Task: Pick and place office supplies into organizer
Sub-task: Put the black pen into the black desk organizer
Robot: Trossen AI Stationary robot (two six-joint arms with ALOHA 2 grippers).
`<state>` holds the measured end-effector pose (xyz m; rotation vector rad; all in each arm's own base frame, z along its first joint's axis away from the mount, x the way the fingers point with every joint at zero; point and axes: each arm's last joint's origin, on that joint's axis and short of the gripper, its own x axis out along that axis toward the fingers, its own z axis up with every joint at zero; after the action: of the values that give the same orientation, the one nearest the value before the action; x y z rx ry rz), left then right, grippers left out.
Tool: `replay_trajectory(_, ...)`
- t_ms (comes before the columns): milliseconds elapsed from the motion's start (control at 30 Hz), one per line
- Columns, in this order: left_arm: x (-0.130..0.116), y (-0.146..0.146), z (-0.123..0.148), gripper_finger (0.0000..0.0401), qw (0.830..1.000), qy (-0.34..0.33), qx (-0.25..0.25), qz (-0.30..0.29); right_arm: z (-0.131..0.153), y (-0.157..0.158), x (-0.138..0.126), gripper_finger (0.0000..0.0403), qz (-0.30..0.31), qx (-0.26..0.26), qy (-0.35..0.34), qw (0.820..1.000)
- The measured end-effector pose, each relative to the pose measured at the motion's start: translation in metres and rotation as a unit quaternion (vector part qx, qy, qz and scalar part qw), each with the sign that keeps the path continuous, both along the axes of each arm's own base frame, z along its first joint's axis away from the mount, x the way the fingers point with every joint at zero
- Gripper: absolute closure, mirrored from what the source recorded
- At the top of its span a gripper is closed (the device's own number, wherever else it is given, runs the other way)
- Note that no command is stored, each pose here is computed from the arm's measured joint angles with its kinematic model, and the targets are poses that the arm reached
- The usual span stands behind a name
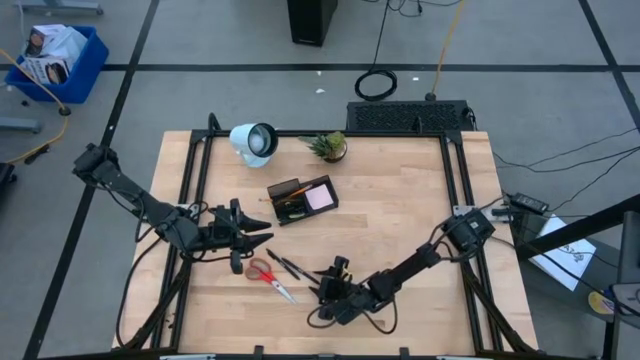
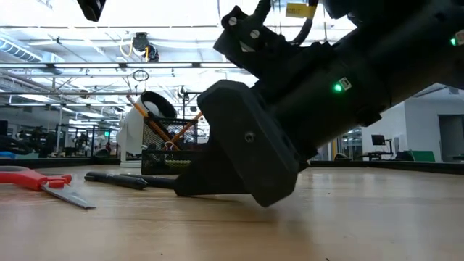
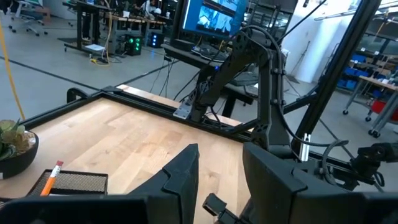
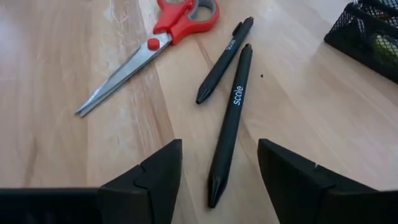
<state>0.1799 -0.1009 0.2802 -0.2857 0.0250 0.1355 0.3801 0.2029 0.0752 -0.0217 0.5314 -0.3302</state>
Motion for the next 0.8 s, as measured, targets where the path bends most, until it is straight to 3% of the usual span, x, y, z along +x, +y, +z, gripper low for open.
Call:
replay_trajectory(367, 0.000, 0.000, 0.000, 0.0272, 1.000, 0.000, -0.006, -0.007, -0.007, -0.018, 0.003, 0.0249, -0.017, 0.066, 0.019, 0.998)
replay_trajectory(800, 0.000, 0.000, -0.002, 0.0272, 1.000, 0.008, -0.012, -0.009, -0.010, -0.019, 0.001, 0.0369, -0.004, 0.037, 0.038, 0.999)
